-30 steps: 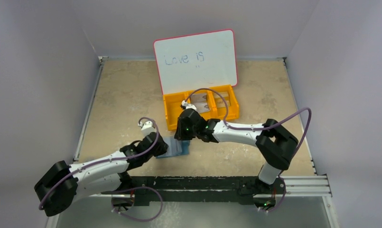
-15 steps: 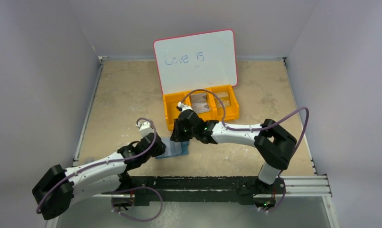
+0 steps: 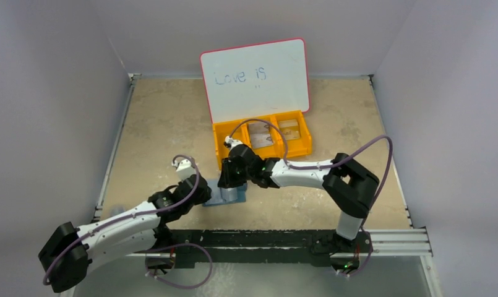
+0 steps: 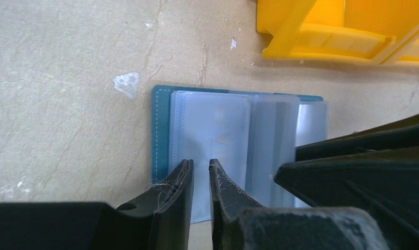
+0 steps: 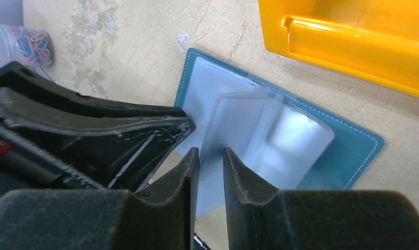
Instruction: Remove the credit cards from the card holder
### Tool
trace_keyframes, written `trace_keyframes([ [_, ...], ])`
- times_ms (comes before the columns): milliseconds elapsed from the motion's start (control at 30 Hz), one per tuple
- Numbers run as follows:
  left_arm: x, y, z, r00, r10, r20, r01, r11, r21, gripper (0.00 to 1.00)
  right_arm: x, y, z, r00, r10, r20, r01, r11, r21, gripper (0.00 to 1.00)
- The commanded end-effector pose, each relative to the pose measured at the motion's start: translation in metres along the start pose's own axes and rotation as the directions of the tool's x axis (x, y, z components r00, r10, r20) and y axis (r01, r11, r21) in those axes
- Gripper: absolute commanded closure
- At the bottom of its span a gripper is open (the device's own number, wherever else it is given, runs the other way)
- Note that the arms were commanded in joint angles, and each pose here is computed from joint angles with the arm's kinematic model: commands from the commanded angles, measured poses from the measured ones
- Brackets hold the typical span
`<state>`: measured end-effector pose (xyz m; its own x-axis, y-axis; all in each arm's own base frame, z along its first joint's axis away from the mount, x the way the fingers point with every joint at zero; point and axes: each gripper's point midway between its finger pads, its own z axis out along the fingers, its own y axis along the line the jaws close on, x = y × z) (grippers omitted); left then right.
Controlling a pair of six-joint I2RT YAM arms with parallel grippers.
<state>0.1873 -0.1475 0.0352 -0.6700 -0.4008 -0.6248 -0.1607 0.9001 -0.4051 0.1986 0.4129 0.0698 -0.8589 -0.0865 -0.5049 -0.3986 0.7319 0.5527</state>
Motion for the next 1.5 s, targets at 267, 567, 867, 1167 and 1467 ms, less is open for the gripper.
trace_keyframes([
  [267, -0.027, 0.001, -0.013, 0.994, -0.054, 0.095, 0.055, 0.998, -0.018, 0.82, -0.002, 0.02, 0.005, 0.998, -0.07, 0.002, 0.07, 0.997, -0.037, 0.72],
  [567, -0.027, -0.001, -0.013, 0.994, -0.048, 0.094, 0.05, 0.999, -0.015, 0.82, -0.007, 0.022, -0.003, 0.996, -0.083, 0.029, 0.083, 0.996, -0.028, 0.65],
  [867, -0.031, -0.003, -0.015, 0.994, -0.049, 0.101, 0.051, 0.999, -0.013, 0.82, -0.011, 0.027, -0.015, 0.992, -0.115, 0.056, 0.116, 0.993, -0.02, 0.55],
  [1167, -0.031, -0.004, -0.015, 0.994, -0.044, 0.099, 0.045, 0.999, -0.015, 0.82, -0.008, 0.018, -0.019, 0.991, -0.121, 0.051, 0.12, 0.993, 0.02, 0.47],
  [1467, -0.039, 0.0, -0.02, 0.99, -0.05, 0.13, 0.055, 0.998, -0.037, 0.82, 0.008, 0.005, -0.009, 0.975, -0.222, 0.005, 0.218, 0.964, 0.152, 0.2],
])
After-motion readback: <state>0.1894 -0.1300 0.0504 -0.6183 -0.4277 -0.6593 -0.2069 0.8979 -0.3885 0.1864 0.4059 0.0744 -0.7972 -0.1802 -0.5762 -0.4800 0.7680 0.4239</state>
